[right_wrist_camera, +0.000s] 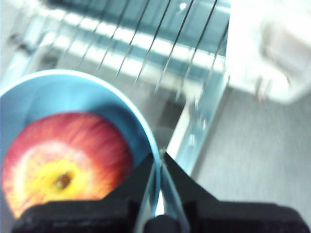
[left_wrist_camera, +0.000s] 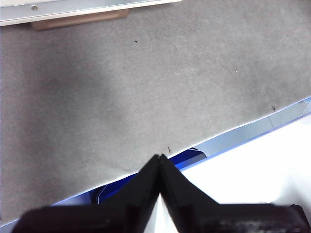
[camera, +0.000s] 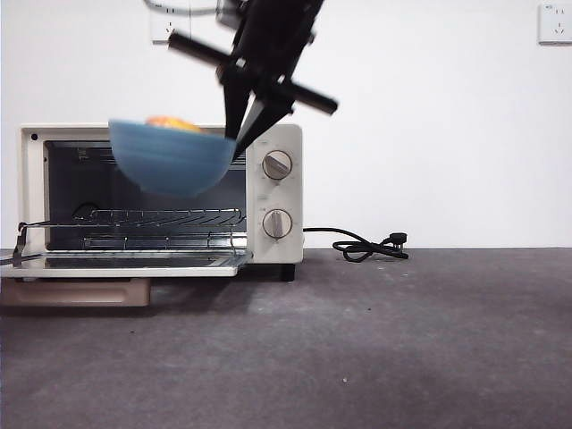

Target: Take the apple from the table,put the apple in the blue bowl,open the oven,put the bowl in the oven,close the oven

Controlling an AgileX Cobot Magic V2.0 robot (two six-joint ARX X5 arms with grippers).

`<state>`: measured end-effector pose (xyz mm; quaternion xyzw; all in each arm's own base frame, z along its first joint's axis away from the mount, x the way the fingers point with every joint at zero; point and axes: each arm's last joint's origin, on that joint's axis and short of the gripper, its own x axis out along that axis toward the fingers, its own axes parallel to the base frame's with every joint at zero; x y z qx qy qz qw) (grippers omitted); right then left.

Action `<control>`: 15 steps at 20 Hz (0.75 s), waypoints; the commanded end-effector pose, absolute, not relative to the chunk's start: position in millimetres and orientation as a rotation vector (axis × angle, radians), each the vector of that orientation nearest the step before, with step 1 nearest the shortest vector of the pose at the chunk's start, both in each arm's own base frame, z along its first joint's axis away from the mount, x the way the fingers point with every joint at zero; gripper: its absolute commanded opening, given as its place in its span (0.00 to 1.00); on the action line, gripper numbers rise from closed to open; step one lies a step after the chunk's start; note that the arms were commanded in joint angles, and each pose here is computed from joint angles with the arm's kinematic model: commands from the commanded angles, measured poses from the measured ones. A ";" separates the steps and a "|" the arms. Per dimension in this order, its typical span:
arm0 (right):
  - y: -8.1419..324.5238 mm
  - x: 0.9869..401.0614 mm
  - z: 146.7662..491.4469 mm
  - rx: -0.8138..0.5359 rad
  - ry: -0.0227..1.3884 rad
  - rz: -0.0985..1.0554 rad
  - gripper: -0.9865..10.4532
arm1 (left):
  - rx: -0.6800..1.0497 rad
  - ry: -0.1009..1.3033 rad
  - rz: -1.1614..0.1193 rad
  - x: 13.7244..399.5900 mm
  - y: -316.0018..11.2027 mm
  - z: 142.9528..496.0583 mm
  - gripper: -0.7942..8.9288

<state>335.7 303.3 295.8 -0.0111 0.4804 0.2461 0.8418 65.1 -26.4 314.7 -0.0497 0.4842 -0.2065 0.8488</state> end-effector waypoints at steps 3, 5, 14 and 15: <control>332.2 369.1 296.5 0.016 0.988 0.491 0.08 | -0.107 1.018 -0.437 64.2 -26.4 314.4 0.08; 339.7 379.2 287.4 0.048 0.993 0.469 0.08 | -0.107 1.018 -0.437 64.2 -26.4 314.4 0.08; 344.4 393.4 267.3 0.130 0.974 0.338 0.08 | -0.105 1.018 -0.437 64.2 -26.4 314.4 0.08; 343.4 395.3 267.9 0.144 0.965 0.330 0.08 | -0.105 1.018 -0.437 64.2 -26.4 314.4 0.08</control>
